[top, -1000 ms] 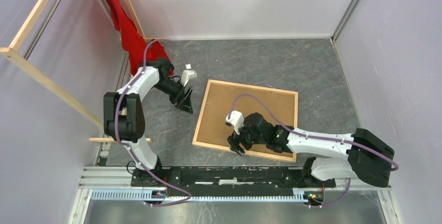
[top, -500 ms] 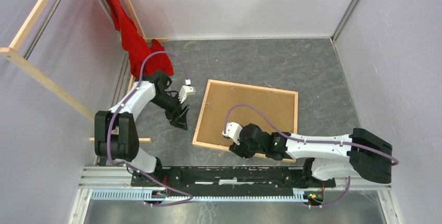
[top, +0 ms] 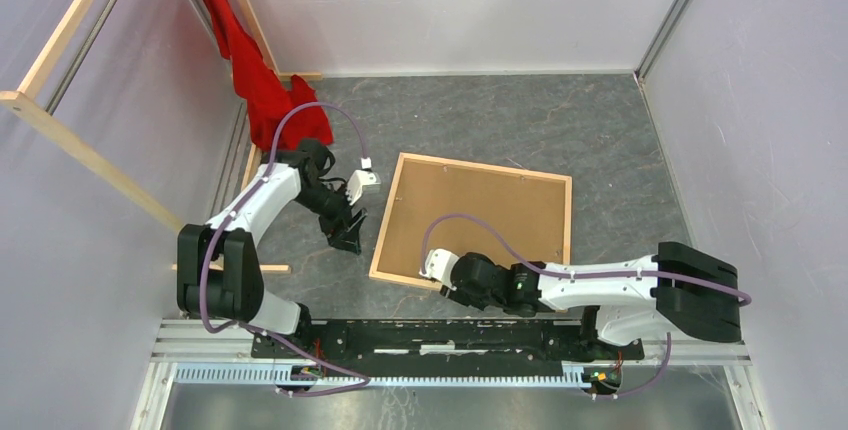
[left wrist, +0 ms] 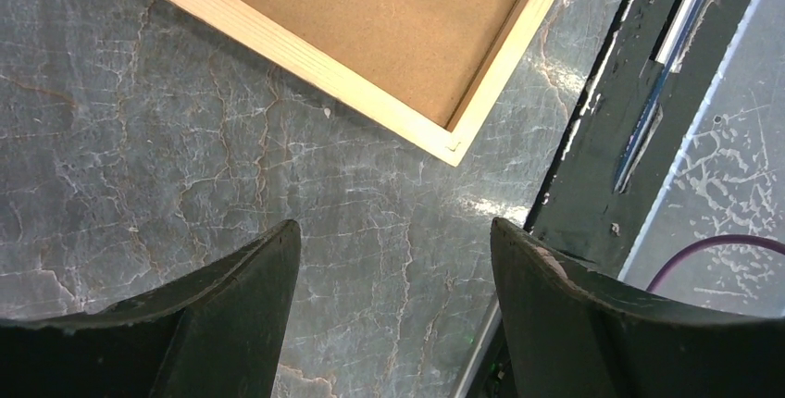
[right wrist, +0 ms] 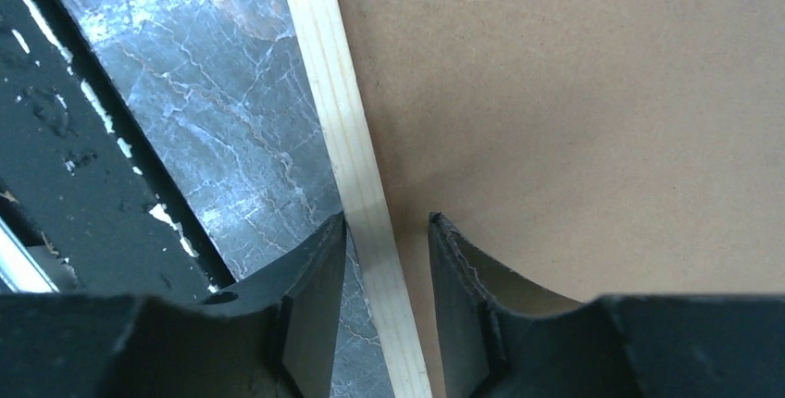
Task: Put the photo into the frame
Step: Turn over the photo frame at the center of the board.
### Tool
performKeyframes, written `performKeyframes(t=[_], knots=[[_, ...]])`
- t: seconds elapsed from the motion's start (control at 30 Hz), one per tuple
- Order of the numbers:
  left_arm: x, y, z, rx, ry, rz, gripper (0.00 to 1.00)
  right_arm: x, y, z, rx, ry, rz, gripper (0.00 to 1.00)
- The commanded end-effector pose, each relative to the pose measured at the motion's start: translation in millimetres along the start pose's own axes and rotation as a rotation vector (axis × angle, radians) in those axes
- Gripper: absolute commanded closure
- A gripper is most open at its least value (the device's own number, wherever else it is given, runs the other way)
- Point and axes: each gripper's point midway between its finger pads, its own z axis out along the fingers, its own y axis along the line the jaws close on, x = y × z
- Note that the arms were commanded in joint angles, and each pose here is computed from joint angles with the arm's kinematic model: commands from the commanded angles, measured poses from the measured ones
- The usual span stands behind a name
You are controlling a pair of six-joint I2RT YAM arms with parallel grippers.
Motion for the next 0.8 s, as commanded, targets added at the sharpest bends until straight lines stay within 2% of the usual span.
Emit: performKeyframes(t=[0.0, 0.13, 0.3, 0.37, 0.53, 0.77], knots=[[-14, 6, -5, -0.037, -0.028, 0.076, 0.18, -13, -6, 1, 0.059, -0.003, -0.029, 0.6], [-17, 5, -7, -0.047, -0.024, 0.104, 0.18, -23, -13, 0, 0.1, 0.005, -0.052, 0.7], [-23, 1, -14, -0.089, -0.06, 0.222, 0.12, -73, -18, -13, 0.111, -0.092, -0.029, 0.84], [-28, -6, -20, -0.108, -0.095, 0.317, 0.1, -95, -20, -18, 0.104, -0.127, -0.015, 0.89], [-38, -21, -41, -0.221, -0.152, 0.66, 0.04, -142, -23, -29, 0.03, -0.198, 0.046, 0.99], [-48, -31, -61, -0.43, -0.188, 1.056, 0.01, -183, -28, -49, -0.102, -0.3, 0.147, 1.0]])
